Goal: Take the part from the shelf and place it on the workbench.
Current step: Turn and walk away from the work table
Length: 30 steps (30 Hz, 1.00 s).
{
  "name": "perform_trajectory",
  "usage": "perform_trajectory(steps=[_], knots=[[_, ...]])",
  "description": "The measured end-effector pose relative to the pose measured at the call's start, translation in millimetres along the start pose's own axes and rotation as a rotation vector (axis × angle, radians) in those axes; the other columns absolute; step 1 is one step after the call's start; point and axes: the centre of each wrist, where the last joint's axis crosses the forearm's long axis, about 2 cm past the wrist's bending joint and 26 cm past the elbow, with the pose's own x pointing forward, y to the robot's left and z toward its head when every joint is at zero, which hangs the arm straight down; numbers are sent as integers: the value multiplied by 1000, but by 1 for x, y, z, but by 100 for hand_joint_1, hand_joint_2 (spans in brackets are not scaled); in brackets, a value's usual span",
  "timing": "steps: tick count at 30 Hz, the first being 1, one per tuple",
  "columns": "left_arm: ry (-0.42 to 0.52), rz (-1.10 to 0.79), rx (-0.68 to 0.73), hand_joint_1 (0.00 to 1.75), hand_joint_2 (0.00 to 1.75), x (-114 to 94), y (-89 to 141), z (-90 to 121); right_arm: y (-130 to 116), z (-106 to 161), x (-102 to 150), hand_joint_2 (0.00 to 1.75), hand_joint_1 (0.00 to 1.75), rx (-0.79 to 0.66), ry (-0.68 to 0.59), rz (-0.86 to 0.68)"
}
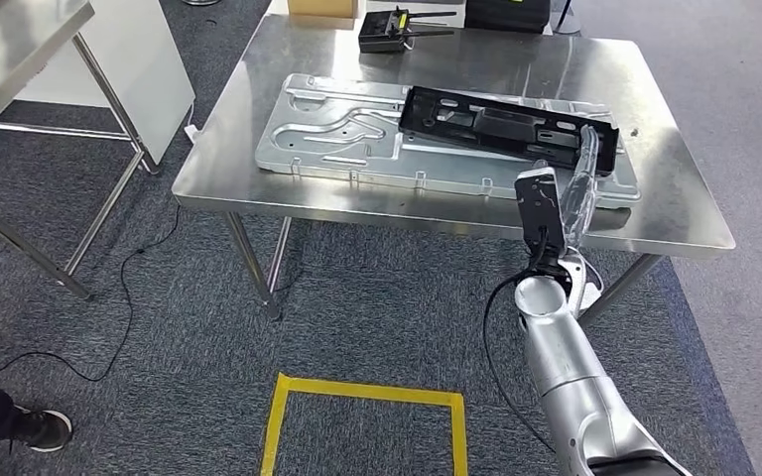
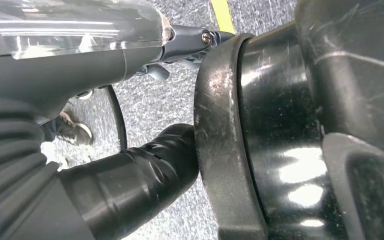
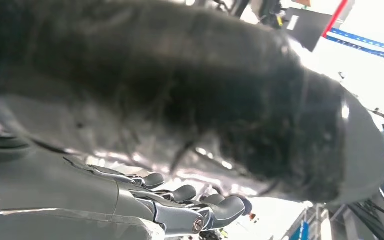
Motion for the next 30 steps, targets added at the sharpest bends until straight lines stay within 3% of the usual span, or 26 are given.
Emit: perform_trajectory(steps=[10, 14, 21, 26, 30], knots=[[1, 58, 13, 0, 0, 0, -5, -1, -15, 5, -22, 0, 0, -20, 55, 22], [3, 74, 14, 0, 0, -1, -7, -1, -23, 17, -45, 0, 0, -22, 123, 80], [1, 89, 1, 0, 0, -2, -7, -1, -47, 55, -93, 0, 0, 2, 324, 203], [-2, 106, -1, 0, 0, 1, -8, -2, -70, 113, -128, 0, 0, 40, 563, 296], [0, 113, -2, 0, 0, 1, -8, -2, -85, 148, -142, 0, 0, 63, 669, 342]])
